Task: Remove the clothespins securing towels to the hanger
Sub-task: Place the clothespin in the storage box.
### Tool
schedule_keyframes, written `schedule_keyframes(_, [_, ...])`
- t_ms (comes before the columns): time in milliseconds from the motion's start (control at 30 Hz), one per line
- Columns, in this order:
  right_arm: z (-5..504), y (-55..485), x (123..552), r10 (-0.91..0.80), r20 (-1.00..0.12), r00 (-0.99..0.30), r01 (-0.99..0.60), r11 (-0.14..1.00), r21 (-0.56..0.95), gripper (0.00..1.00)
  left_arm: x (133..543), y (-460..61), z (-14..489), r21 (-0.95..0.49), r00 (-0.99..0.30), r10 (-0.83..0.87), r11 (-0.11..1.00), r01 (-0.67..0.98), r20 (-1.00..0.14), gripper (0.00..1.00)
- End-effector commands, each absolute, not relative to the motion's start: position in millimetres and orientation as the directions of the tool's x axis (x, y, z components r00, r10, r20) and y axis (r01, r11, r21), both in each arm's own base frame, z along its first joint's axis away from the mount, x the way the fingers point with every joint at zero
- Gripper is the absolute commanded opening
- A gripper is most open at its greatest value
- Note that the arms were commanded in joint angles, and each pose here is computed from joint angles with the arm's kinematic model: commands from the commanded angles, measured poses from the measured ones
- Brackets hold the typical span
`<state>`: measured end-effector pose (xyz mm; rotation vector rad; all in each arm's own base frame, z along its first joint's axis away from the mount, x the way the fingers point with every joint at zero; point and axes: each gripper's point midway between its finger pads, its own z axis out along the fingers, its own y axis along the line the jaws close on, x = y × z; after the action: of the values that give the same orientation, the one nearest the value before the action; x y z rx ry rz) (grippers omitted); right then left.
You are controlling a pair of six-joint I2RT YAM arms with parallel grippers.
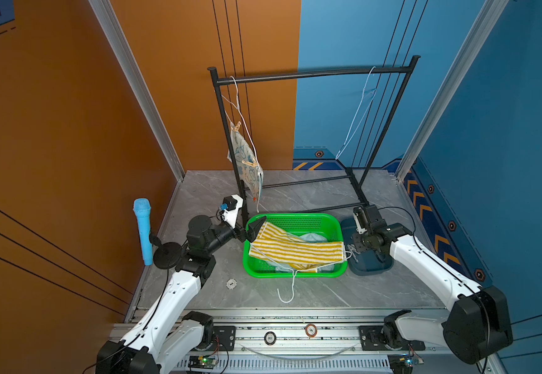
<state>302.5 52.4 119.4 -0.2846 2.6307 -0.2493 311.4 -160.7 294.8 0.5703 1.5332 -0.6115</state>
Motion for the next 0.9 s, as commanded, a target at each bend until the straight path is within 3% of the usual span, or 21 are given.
schedule_keyframes(0, [110,53,304,-0.223,-0.436,-0.872,-0.143,0.968,-0.208,0.09,315,-158,287,-0.029,-0.050,0.006,0.740,0.671,-0.999,0.98])
schedule_keyframes(267, [101,52,306,-0.221,-0.424,-0.878,-0.140,0.967,-0.213,0.24,315,-158,285,-0.031,-0.054,0.007,0.739,0.673,-0.999,0.98])
schedule_keyframes(467, [111,51,307,-0.217,-0.452,-0.865,-0.131,0.968,-0.214,0.44,315,-158,285,-0.031,-0.054,0.008,0.736,0.677,-0.998,0.98])
schedule_keyframes(867, [150,46,308,-0.227,-0.550,-0.804,-0.114,0.966,-0.232,0.66,314,-159,285,-0.030,-0.054,0.009,0.735,0.678,-0.999,0.98])
